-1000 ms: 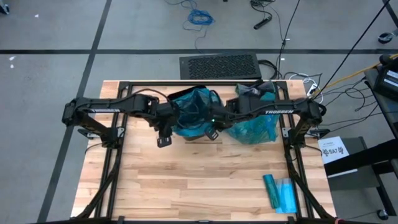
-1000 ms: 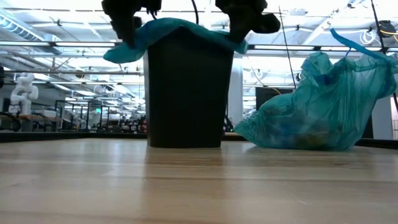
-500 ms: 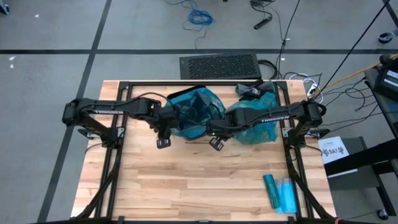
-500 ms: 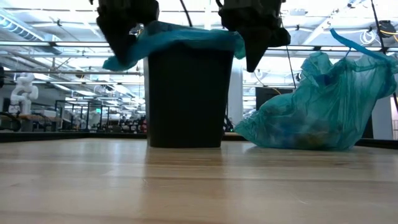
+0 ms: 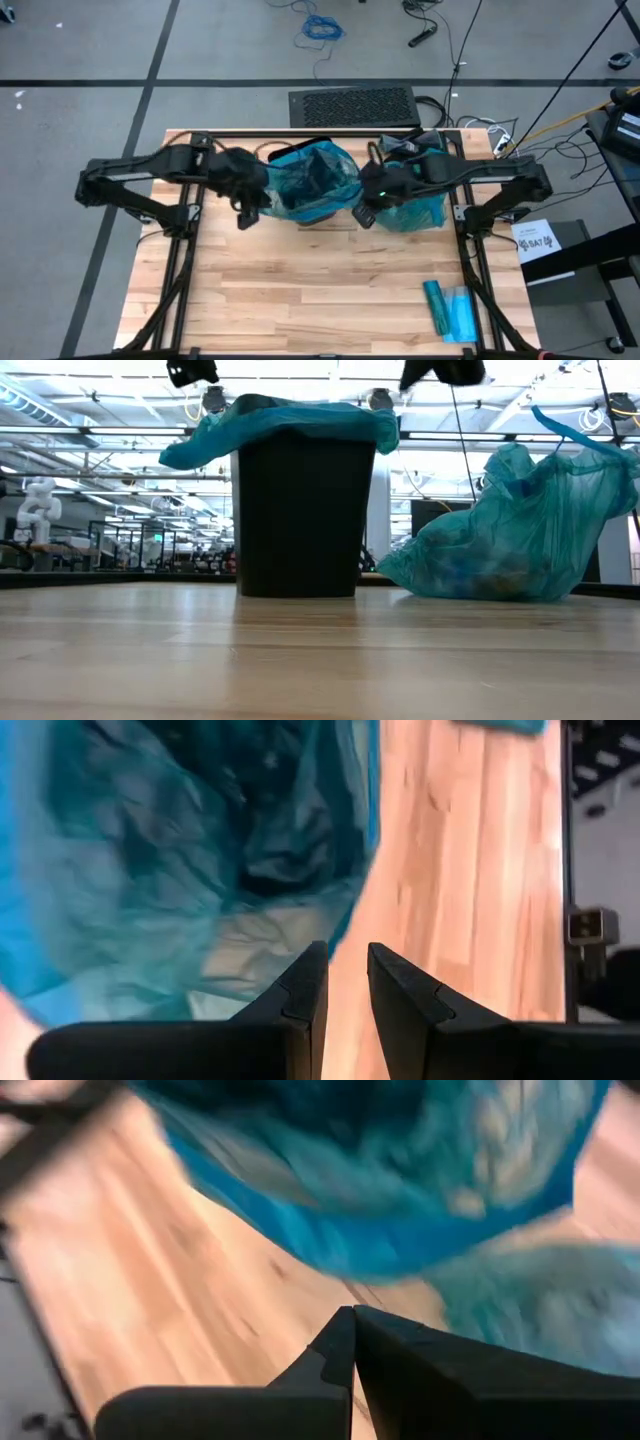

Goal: Place trash/remove bag and relplace
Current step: Insert the new trash bag into the trash bin

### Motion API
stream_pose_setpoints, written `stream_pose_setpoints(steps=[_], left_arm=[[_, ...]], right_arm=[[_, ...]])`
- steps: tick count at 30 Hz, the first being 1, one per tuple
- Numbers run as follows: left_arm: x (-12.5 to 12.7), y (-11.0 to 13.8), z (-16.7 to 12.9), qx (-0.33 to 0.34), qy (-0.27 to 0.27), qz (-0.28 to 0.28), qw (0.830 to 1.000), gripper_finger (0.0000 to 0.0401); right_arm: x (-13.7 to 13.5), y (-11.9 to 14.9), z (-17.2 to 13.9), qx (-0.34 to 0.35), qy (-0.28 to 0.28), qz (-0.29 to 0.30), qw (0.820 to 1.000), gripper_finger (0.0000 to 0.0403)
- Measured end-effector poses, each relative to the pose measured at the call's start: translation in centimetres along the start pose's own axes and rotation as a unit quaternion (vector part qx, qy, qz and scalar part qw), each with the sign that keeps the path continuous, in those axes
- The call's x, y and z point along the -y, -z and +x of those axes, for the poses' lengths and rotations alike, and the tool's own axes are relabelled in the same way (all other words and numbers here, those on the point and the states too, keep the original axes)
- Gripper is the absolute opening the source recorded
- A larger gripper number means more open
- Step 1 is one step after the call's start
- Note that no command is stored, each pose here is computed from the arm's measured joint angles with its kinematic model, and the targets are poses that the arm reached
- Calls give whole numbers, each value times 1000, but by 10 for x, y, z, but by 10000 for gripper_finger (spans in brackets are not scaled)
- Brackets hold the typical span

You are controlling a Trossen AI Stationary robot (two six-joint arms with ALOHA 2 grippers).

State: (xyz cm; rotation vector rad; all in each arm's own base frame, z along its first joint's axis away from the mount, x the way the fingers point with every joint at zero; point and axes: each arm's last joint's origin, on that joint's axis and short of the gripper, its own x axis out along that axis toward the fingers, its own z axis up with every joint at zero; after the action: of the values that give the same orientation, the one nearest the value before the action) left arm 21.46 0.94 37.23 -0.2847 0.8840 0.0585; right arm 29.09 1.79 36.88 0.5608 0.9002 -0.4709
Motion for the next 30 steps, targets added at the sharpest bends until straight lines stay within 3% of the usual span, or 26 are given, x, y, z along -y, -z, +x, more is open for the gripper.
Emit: stream_pose_setpoints(steps=[9, 20, 25, 30], left_arm=[[-12, -1, -11, 39, -73, -31, 996, 72], [-32, -4, -11, 44, -118, -91, 988, 72], [-37, -2, -1, 1, -128, -98, 987, 72], [-39, -13, 16, 5, -115, -84, 990, 72]], right_arm=[[10, -41, -8, 134, -60, -24, 989, 0], [39, -84, 31, 140, -88, -18, 986, 0], [49, -92, 52, 116, -84, -30, 989, 0], [56, -97, 70, 103, -74, -40, 991, 0]])
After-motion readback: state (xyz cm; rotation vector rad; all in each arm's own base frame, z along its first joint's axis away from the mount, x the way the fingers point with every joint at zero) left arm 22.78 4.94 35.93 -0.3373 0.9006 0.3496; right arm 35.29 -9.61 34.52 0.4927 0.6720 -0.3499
